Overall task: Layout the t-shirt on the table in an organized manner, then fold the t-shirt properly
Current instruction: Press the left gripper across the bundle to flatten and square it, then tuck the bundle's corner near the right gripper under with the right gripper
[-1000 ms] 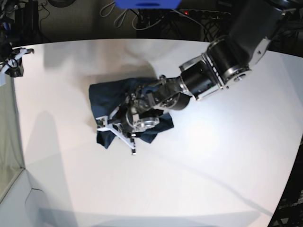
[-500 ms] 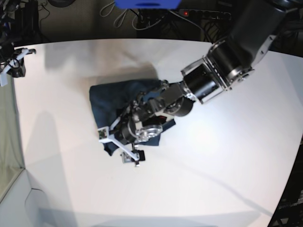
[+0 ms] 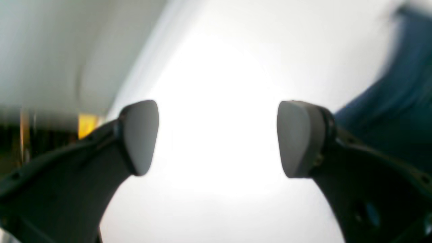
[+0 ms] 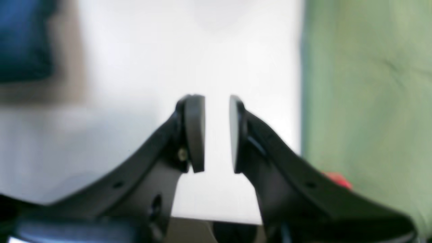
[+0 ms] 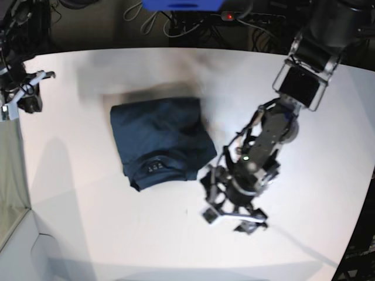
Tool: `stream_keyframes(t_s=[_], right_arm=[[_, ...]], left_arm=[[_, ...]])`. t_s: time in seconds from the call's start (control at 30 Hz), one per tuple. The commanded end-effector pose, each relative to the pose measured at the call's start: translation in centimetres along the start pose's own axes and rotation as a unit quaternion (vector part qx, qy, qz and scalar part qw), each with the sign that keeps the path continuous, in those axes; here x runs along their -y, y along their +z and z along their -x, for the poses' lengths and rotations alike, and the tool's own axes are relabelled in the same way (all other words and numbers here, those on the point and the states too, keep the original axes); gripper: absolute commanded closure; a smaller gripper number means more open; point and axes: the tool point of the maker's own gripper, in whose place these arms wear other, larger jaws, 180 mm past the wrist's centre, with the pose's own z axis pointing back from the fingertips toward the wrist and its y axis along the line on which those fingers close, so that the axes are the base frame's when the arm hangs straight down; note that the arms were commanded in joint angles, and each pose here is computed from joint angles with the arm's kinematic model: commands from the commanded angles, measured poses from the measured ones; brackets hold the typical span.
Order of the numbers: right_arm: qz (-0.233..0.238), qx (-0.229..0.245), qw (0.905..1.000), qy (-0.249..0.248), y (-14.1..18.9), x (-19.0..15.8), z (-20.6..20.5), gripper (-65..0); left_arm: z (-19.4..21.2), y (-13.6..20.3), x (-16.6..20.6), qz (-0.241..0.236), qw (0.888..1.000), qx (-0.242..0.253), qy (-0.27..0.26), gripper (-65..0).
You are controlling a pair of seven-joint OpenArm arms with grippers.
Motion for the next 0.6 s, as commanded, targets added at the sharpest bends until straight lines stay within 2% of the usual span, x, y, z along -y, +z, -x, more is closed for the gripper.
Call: stream_keyframes(t_s=[0.0,0.13,0.23,0.43,0.57], right_arm=[[-0.009,0.029,0.9994,0.016,-0.1,-0.5,-1.9,-11.1],[-0.068,0.061,0.9956,0.02,-2.2,-4.9,-4.5,-10.6],[-0.121,0.082,0.9888,0.031,-3.6,-9.1,-6.7,-10.6],[-0.218,0.102,0.9696,0.041,-5.3,-17.2,-9.9,-10.6],[-0.278,0.095,0.9553,0.033,-6.3,-21.8,-9.9,-10.6]], left_arm=[[0.0,0.8,-2.4,-0.03,0.999,0.008,0.017,-52.7],[7.9,3.6,-4.4,-0.066,0.994,-0.065,0.065,-52.7],[13.2,6.7,-5.5,-0.097,0.985,-0.11,0.096,-52.6],[21.4,13.4,-7.4,-0.159,0.959,-0.185,0.145,-52.6],[25.0,17.3,-7.0,-0.178,0.945,-0.227,0.151,-52.6]])
